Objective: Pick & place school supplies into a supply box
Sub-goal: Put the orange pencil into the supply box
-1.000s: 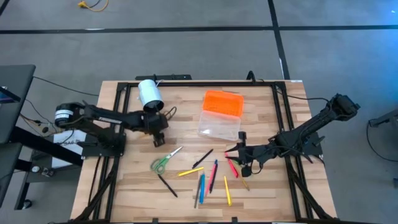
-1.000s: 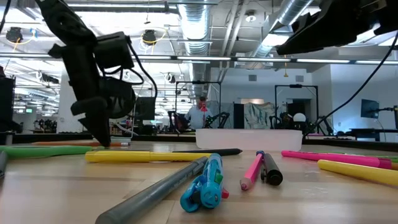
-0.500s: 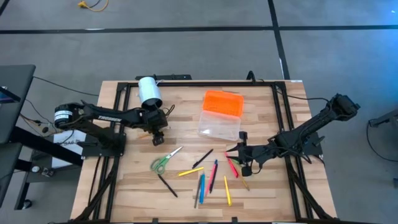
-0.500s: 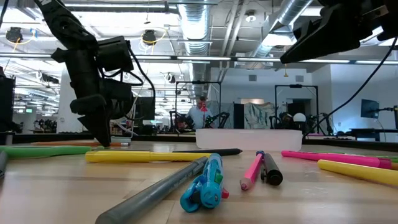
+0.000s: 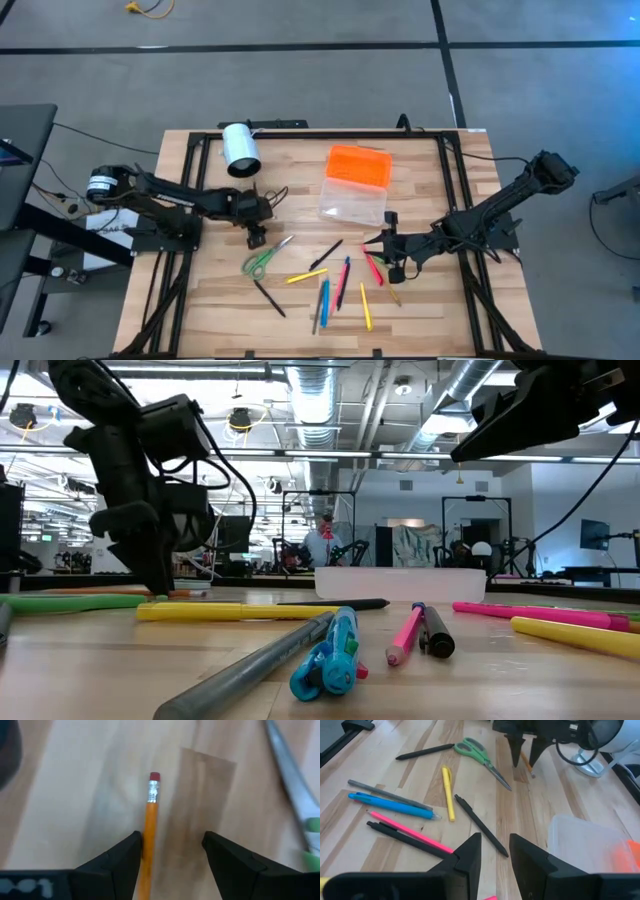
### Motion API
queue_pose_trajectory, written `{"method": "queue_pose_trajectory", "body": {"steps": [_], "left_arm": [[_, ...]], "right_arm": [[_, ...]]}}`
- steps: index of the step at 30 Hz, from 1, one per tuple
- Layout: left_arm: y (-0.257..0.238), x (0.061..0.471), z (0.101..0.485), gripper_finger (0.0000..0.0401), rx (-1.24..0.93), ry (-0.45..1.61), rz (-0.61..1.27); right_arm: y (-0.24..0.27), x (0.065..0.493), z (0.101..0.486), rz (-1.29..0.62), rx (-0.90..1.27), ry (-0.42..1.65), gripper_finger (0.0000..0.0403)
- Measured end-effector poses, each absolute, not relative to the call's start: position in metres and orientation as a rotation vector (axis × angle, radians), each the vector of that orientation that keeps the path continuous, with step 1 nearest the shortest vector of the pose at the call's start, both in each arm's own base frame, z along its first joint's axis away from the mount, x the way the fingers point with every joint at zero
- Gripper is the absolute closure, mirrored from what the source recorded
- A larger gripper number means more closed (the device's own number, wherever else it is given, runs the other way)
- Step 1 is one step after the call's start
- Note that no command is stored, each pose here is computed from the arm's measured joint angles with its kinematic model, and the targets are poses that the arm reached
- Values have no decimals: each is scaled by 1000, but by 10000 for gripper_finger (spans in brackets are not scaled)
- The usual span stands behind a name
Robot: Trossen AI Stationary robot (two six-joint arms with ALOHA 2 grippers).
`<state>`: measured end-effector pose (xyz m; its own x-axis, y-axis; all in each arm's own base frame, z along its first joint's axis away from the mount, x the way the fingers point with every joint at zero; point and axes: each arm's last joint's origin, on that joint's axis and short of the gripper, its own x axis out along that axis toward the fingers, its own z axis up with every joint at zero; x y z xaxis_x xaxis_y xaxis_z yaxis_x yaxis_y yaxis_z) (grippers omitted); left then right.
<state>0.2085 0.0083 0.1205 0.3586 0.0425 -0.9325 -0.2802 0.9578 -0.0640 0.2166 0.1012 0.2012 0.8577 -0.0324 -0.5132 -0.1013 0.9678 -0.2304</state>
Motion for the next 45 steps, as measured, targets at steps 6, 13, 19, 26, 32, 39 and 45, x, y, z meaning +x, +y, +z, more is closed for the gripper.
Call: {"method": "queue_pose_trajectory", "body": {"steps": [6, 13, 19, 26, 32, 39, 45], "left_arm": [[-9, 208, 121, 193, -245, 1204, 211], [-23, 198, 128, 193, -235, 1365, 254], [-32, 190, 131, 193, -239, 1463, 280], [-42, 182, 131, 203, -232, 1520, 304], [-45, 188, 128, 310, -174, 1486, 209], [-46, 195, 125, 384, -128, 1476, 192], [-49, 195, 125, 394, -47, 1439, 217]], "right_arm": [[101, 217, 201, 37, -255, 538, 305], [101, 217, 201, 37, -255, 538, 305], [101, 217, 201, 37, -256, 539, 305], [101, 216, 200, 37, -263, 552, 305], [101, 216, 200, 38, -271, 552, 305], [101, 216, 200, 38, -270, 552, 305], [101, 216, 200, 38, -271, 552, 305]]}}
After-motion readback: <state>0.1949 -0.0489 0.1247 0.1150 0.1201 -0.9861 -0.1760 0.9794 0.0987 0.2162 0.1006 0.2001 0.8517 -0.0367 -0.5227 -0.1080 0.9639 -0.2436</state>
